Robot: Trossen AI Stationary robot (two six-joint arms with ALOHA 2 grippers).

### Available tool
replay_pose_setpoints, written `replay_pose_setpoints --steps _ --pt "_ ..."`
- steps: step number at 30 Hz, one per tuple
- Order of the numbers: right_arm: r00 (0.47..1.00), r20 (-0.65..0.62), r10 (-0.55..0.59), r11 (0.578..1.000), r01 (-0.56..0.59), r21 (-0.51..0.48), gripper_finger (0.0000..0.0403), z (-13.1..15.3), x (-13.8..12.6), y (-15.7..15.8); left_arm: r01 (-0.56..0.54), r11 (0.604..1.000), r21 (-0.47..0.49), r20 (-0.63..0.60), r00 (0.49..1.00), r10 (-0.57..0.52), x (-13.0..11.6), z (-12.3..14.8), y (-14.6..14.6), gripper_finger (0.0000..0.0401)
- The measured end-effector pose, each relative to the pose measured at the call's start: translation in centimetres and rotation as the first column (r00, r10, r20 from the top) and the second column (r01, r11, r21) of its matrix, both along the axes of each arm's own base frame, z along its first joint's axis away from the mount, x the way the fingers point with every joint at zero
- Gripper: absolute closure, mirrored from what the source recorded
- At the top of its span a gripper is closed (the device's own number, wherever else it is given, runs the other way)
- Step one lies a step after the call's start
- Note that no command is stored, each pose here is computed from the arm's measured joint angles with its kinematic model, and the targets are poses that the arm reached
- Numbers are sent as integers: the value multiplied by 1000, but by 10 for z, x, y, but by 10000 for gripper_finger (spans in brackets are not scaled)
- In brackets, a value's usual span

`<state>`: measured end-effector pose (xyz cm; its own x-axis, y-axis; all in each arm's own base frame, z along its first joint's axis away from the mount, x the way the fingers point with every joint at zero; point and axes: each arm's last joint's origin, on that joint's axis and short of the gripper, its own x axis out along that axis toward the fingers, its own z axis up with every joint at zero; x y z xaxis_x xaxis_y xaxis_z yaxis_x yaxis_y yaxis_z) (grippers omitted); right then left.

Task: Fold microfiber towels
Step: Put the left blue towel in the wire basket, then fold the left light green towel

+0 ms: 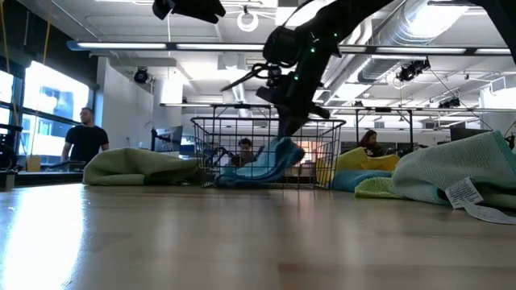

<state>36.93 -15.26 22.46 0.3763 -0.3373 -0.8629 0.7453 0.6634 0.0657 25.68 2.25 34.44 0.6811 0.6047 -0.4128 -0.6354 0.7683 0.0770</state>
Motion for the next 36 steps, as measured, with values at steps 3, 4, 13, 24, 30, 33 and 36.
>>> replay_pose_setpoints --steps 3,4,13,24,30,33,36 --pt "999 -33 -5 1000 5 4 402 0 -3 0 4 1000 7 -6 1000 -4 0 0 0 268" --pt "999 -44 -5 1000 5 8 402 -2 -4 1 5 1000 8 -7 1000 -5 0 0 0 268" --pt "998 -60 -8 1000 8 2 384 -8 -6 2 9 1000 14 -13 1000 -9 0 0 0 268" --pt "994 -113 15 1000 -15 4 237 30 -7 -4 25 1000 5 -13 1000 -25 0 0 0 268" --pt "986 -158 48 995 -61 -80 213 80 -9 -5 -15 1000 4 -22 1000 15 -1 -1 10 268" --pt "977 -211 17 989 -48 -143 215 106 -16 -3 -41 999 -1 -49 998 41 -4 -3 16 268" --pt "969 -243 -37 975 -19 -223 220 128 -24 -3 -83 996 -27 -81 993 81 -8 -7 26 268"
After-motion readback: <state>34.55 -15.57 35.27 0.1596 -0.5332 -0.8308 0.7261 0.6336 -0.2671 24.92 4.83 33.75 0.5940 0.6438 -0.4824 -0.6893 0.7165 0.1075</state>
